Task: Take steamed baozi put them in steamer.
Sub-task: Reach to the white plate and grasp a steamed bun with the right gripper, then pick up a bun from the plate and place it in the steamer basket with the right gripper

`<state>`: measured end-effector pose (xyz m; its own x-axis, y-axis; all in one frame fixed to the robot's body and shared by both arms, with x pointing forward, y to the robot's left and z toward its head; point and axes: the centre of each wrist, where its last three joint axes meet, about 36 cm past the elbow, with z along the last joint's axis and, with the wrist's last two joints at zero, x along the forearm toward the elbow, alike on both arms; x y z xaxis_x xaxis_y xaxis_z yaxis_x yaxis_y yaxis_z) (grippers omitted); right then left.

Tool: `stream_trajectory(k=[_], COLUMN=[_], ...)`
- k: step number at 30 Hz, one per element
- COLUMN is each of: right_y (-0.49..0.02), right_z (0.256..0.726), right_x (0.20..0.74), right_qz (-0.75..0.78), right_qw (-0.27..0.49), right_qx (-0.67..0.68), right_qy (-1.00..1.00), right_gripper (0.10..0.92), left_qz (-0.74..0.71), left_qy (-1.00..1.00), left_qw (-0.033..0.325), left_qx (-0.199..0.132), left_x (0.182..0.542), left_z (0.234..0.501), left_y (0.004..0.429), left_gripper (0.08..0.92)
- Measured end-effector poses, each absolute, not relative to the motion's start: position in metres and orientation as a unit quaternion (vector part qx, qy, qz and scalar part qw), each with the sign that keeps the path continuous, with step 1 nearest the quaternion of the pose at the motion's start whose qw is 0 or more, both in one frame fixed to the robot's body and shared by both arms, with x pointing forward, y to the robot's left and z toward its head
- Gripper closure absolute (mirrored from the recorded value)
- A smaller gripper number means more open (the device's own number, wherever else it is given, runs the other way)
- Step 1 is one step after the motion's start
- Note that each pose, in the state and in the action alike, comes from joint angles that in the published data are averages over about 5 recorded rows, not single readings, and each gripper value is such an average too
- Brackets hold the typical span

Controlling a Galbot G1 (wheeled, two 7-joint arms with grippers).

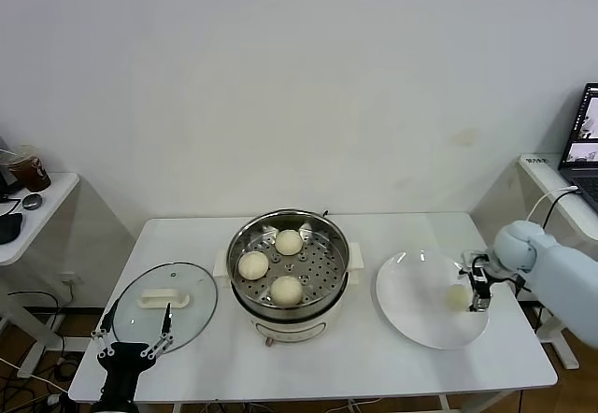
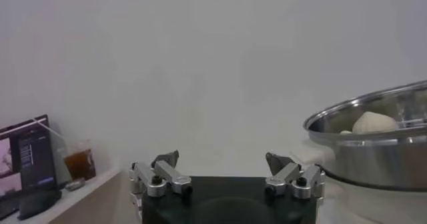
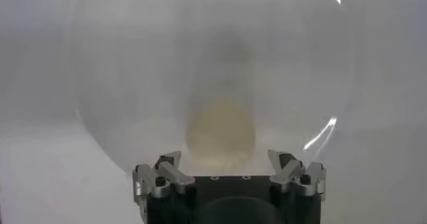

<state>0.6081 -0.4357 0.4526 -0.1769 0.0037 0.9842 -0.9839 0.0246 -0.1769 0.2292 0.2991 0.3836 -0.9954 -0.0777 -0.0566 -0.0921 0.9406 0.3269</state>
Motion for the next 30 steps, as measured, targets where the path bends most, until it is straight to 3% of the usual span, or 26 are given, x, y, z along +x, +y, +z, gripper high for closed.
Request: stream_trajectory(k=[10, 17, 24, 30], right_y=[-0.427, -0.420, -0.398, -0.342], right_z=[0.449, 0.468, 0.532, 0.612], right_x=[0.614, 0.618, 0.631, 0.643], right_qz=[0.531, 0.531, 0.538, 0.553], right_qw=[0.468, 0.465, 0.436, 0.381], right_qx=[0.450, 0.452, 0.448, 0.457], right_qy=[-0.545, -0.546, -0.566, -0.584], right_gripper=[0.410, 0.442, 0.468, 0.479], left_qz=[0.167, 0.168, 0.165, 0.163], left_qy=[0.985, 0.985, 0.985, 0.985], left_qw=[0.022, 0.028, 0.034, 0.042], left_qx=[-0.043, -0.041, -0.036, -0.028], left_x=[0.229, 0.231, 0.236, 0.242], left_z=[0.384, 0.387, 0.388, 0.389], left_y=[0.299, 0.299, 0.297, 0.294], left_gripper=[0.177, 0.177, 0.177, 0.177])
